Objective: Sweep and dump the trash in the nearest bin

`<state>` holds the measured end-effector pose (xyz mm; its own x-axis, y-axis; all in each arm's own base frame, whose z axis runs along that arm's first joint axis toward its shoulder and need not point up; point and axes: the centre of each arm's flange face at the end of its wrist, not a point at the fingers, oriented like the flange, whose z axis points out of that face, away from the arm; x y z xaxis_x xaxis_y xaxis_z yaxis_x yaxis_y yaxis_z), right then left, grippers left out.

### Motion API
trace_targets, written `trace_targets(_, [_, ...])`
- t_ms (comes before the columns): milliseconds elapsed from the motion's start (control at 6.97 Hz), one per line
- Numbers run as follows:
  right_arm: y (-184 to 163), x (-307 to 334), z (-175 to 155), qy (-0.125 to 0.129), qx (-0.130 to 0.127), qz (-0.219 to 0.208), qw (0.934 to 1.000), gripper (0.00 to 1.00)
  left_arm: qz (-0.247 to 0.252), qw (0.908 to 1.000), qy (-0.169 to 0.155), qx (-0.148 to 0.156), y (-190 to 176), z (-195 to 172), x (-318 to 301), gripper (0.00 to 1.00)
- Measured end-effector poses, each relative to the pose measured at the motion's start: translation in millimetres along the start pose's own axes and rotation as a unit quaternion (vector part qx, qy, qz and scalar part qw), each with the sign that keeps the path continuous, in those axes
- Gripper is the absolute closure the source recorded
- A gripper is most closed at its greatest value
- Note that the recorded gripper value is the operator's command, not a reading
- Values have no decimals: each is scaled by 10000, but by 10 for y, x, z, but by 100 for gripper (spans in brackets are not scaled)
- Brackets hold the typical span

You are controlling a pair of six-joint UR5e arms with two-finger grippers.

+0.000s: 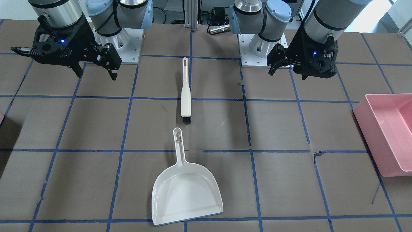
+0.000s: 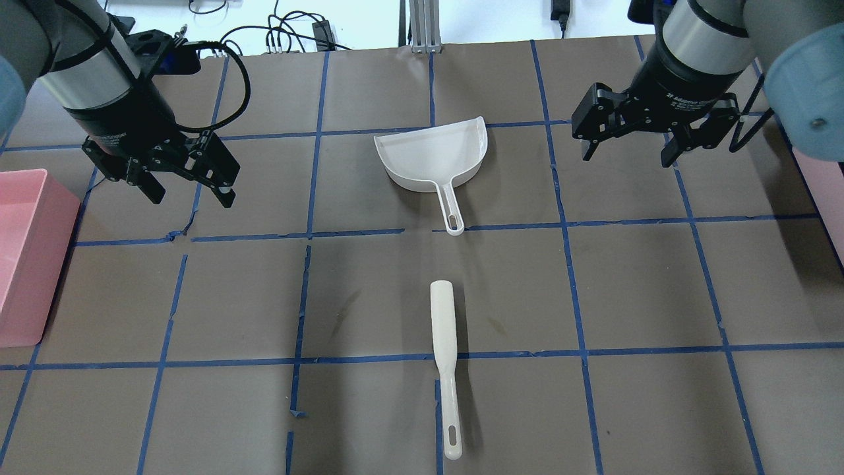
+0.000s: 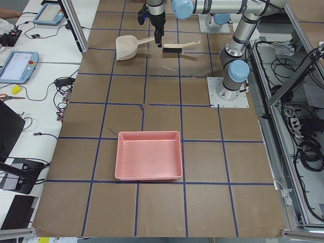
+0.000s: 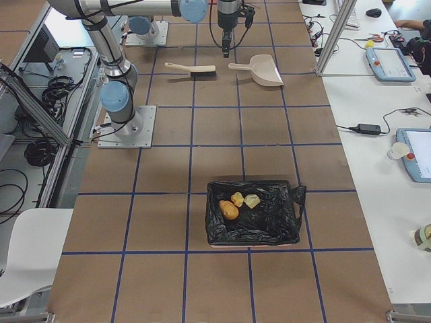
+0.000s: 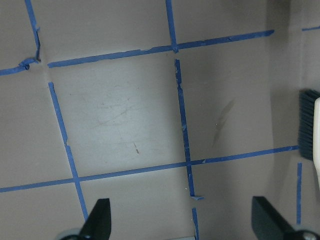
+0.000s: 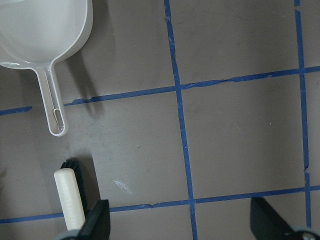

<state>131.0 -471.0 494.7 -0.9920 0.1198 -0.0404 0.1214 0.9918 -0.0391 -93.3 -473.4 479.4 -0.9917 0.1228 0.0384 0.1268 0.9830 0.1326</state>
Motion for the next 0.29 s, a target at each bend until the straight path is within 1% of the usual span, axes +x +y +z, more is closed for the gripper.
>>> trace_targets(287, [3,11,-10,90,35,-13,10000,0,2,10000,1,-16,4,9,0,0])
